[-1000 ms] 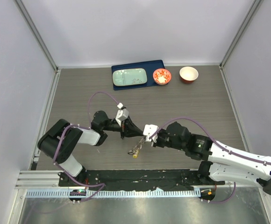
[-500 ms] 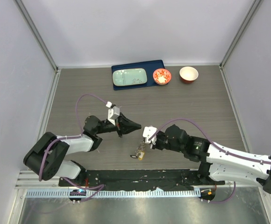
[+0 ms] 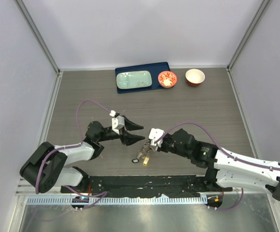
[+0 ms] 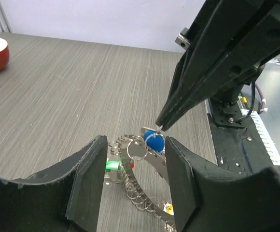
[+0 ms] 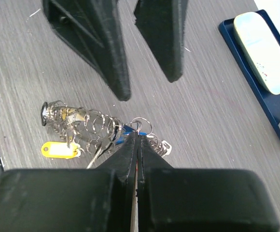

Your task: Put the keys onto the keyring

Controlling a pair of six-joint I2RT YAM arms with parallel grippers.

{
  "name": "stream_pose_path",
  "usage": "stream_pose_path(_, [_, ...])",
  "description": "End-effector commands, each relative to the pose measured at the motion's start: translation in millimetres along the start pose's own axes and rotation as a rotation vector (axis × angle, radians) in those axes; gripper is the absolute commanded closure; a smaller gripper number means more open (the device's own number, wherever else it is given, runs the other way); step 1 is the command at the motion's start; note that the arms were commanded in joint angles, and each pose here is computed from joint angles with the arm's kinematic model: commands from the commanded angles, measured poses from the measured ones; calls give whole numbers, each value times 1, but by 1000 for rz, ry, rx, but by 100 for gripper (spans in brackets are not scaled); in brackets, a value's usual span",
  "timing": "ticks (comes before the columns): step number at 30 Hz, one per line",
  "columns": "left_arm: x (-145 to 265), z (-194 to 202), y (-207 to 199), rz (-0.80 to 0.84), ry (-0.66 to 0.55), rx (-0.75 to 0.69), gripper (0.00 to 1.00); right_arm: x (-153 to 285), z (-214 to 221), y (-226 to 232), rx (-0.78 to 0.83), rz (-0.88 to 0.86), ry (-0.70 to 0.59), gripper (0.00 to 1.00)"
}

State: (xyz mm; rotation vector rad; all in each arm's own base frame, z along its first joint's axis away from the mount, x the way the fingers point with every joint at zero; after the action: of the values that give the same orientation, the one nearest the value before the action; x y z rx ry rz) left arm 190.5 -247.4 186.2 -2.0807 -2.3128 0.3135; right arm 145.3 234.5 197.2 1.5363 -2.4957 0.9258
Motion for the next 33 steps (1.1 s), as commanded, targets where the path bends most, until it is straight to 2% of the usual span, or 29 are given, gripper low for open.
stream_pose_path(1, [6, -5, -1, -36, -25, -107, 44, -4, -23, -19, 36, 87, -52, 99])
stream_pose_path(6, [16, 11, 2, -95, 40, -109, 39, -13, -39, -30, 69, 126, -99, 99])
stream_pose_path(11, [21, 15, 8, -134, 75, -178, 36, -14, -53, -34, 113, 113, -133, 99])
stream_pose_path(20, [14, 12, 6, -70, 75, -176, 34, -16, -68, -38, 159, 101, -171, 99])
stream_pose_path(23, [18, 8, 3, -101, 43, -185, 33, -22, -70, -43, 168, 129, -165, 99])
stream_pose_path(25, [23, -1, 2, -144, 10, -212, 33, -30, -69, -47, 172, 151, -141, 99])
stream_pose_path(29, [43, -17, 18, -418, -75, -202, 28, -51, -69, -68, 157, 209, -123, 99])
stream_pose_path(31, [53, -22, 23, -533, -100, -138, 19, -60, -77, -81, 138, 216, -155, 99])
stream_pose_path(33, [67, -43, 26, -661, -189, -126, 12, -73, -79, -104, 88, 259, -179, 99])
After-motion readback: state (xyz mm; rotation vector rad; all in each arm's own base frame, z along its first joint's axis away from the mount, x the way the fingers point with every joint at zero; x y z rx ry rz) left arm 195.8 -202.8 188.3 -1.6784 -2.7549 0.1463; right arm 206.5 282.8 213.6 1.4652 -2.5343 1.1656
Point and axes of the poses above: each gripper's point midway between its finger pads, its own x axis back along the fingers, its own y axis along the line the jaws close on, z = x × y, the point moved 5 cm from there along x, back along the fingers, and after that the axes turned 6 degrees about x, right-handed, at the moved point
